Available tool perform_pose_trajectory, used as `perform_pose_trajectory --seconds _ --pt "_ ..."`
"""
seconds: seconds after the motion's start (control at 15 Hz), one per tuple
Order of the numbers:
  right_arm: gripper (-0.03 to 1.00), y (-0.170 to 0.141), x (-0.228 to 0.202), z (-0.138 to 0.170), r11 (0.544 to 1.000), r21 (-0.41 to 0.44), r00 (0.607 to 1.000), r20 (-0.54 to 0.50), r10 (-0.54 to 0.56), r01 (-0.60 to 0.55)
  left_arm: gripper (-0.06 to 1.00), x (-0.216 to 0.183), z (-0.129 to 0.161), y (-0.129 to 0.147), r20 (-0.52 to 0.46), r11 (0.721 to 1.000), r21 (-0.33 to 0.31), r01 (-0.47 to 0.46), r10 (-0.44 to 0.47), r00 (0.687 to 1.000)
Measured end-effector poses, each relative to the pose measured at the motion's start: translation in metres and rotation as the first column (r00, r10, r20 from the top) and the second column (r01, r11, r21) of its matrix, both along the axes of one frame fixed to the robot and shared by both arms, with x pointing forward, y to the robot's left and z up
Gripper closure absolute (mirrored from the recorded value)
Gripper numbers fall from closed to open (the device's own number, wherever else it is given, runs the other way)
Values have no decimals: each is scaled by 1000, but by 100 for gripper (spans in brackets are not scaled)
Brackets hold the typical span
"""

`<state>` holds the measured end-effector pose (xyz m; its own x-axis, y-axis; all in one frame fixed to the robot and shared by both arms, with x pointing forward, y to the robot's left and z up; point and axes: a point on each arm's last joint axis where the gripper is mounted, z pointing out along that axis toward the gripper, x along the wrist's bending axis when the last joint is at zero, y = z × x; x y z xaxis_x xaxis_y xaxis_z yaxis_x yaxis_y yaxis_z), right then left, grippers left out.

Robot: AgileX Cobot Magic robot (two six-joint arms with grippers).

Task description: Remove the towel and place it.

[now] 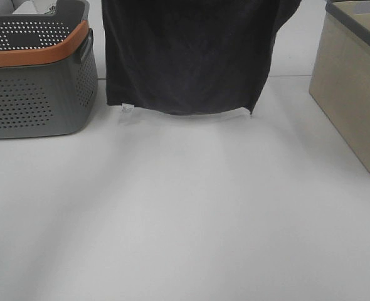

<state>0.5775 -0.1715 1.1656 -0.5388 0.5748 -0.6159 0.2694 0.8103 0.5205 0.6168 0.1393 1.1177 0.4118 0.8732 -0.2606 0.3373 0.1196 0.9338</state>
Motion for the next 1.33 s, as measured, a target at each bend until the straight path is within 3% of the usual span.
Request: perform_pose_trajectory --seconds 0.13,0.47,0.73,0.93,1.2,1.33 --pt "95 3 1 2 999 45 1000 23 -9 8 94 1 0 2 25 999 37 -16 15 1000" --pt "95 9 19 -6 993 118 995 94 -39 27 94 10 -2 -1 31 999 47 -18 17 999" --pt "95 -19 58 -25 968 230 980 148 -135 99 94 42 -10 -18 42 999 41 25 -27 999" --pt "95 -38 83 -29 939 338 949 271 -163 65 94 65 -3 -28 132 994 96 51 -64 989" --pt "95 -40 100 -41 926 377 926 343 -156 16 94 92 6 -19 190 994 87 66 -81 978" --pt "95 -40 98 -56 929 369 938 312 -149 25 94 94 -12 -19 161 987 133 85 -106 981"
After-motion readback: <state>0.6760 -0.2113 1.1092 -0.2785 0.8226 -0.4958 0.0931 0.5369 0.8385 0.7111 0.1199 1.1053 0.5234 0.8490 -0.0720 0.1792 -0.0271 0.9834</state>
